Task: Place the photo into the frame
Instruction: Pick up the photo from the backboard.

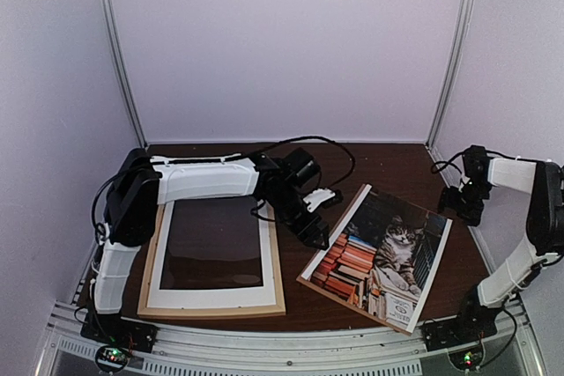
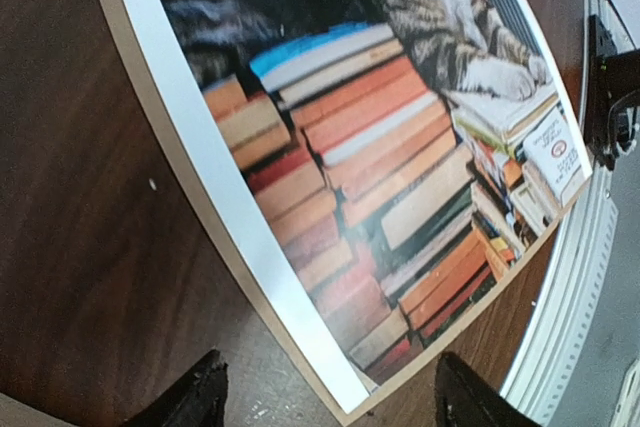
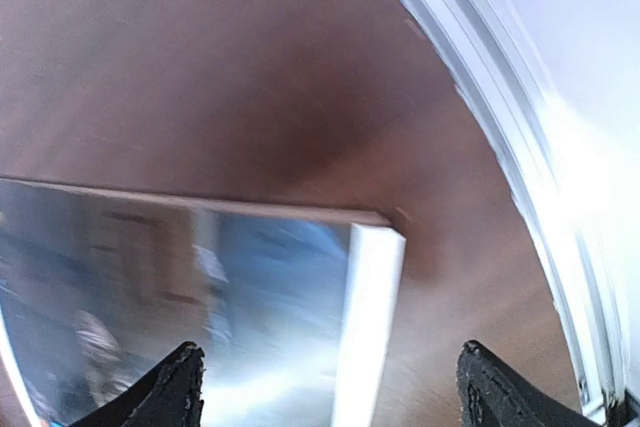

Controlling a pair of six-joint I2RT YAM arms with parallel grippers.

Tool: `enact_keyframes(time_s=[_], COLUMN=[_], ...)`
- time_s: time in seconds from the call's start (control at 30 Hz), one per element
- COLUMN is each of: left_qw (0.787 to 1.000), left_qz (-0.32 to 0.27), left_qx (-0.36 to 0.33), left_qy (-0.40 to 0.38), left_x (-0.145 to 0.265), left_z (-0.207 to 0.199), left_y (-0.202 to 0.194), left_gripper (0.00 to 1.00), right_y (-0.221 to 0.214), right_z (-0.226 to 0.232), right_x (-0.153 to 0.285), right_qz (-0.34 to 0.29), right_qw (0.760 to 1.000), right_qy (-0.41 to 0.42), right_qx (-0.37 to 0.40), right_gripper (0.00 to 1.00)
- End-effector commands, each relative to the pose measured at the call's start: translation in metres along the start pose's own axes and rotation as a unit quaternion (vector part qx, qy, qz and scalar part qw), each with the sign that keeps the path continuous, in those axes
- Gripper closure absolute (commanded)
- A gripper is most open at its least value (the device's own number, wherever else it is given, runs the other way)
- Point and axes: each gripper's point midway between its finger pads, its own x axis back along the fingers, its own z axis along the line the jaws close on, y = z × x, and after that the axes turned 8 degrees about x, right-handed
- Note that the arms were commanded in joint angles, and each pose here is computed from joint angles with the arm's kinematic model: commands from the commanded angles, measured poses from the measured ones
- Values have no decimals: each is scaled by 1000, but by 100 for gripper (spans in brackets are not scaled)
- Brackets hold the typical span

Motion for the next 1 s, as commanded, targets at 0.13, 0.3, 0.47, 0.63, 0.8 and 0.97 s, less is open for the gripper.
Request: enact_keyframes(time_s=[0.13,0.3,0.47,0.63,0.8,0.97], left_qw=[998,999,999,999,1000,1000], left_qz=[-49,-46,-30,-24,-10,-4], left_qx=[-26,-18,-13,-6,1,5], left_qy=[4,-11,-21,-29,-25,-18], left_x=[-10,-25,-42,-48,-56,-60], left_z=[6,6,3,1,7,11], left_y=[41,38,30,25,15,9], left_gripper=[30,34,39,44,46,46], right_y=[-9,5,11,13,13,5], right_z=[-28,-29,-26,-22,-16,-10], right_x=[-18,-29,-43,-50,-54,-54], right_qz=[10,3,9,12,17,24], right_qw=[996,993,989,988,986,983], right_qy=[34,58,84,96,115,135], right_qx=[-81,-103,-119,-123,-122,-121], right_gripper=[17,20,24,27,34,46])
